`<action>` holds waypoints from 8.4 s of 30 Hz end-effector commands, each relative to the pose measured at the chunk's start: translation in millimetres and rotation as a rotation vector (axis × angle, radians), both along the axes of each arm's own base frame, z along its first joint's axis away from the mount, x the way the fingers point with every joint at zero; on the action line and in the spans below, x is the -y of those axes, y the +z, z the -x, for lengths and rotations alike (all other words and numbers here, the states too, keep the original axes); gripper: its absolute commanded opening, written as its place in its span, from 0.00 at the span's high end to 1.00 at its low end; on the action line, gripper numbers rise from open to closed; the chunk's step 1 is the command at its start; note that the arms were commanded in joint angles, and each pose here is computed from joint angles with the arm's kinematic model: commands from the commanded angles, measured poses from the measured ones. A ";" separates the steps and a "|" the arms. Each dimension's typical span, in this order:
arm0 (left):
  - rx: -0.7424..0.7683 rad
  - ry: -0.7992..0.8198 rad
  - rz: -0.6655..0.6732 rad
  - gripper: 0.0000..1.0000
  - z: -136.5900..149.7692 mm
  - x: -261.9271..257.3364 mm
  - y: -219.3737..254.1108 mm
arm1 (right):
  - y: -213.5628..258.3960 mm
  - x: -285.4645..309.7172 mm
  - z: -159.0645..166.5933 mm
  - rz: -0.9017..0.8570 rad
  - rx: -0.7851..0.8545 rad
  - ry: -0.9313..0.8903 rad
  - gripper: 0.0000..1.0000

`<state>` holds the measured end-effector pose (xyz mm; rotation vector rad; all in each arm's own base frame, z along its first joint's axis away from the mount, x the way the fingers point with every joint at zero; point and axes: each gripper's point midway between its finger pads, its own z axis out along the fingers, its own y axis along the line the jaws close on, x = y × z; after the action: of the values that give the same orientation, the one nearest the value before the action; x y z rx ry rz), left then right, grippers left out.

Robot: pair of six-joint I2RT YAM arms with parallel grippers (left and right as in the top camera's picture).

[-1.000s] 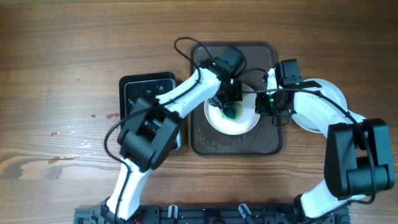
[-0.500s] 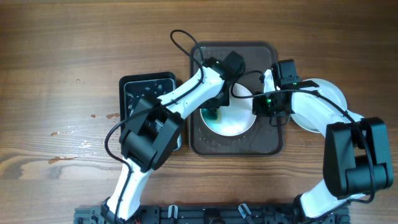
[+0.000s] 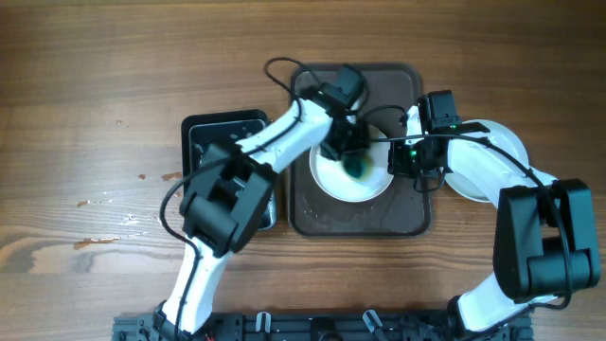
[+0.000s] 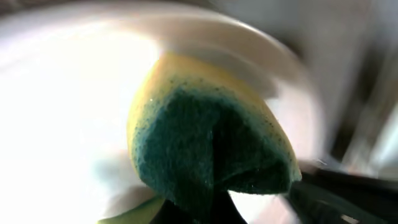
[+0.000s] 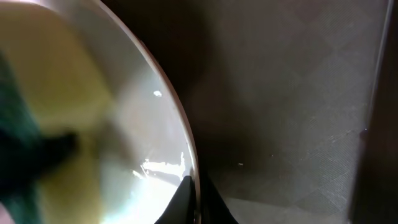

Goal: Clean dirty plates on tray and stack at the side

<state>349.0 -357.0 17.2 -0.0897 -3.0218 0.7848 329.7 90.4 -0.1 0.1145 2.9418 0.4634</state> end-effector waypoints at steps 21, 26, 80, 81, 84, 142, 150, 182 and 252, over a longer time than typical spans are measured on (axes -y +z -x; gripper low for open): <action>-0.034 0.166 -0.461 0.96 -16.5 -144.1 -24.6 | -18.1 7.5 9.9 0.059 -0.052 0.000 0.96; 0.017 0.200 -0.392 0.96 -35.5 -140.5 -14.4 | -18.1 7.5 9.9 0.059 -0.052 0.000 0.96; -0.005 0.199 -0.252 0.96 2.4 -142.6 87.4 | -18.7 8.0 13.7 0.064 -0.062 0.024 0.96; 0.014 0.217 -0.245 0.96 1.8 -150.0 100.6 | -18.7 8.0 13.7 0.064 -0.062 0.024 0.96; 0.061 0.292 -0.293 0.96 2.2 -187.5 129.5 | -18.7 8.0 13.5 0.065 -0.060 0.024 0.96; 0.535 0.959 -0.273 0.00 75.9 -397.2 259.5 | 243.1 -202.0 -23.4 0.603 0.901 0.252 0.96; 0.535 0.958 -0.273 0.00 75.9 -397.2 259.5 | 269.1 -214.7 7.1 0.783 1.035 0.286 0.96; 0.535 0.959 -0.273 0.00 75.9 -397.2 259.5 | 293.6 -235.9 53.9 0.920 1.169 0.347 0.96; 0.535 0.959 -0.273 0.00 75.9 -397.2 259.5 | 291.6 40.5 95.0 -0.280 0.554 -0.009 0.43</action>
<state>272.1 38.7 271.5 1.4309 -3.5463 0.3374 265.7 -7.7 252.4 0.4186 2.4306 0.6454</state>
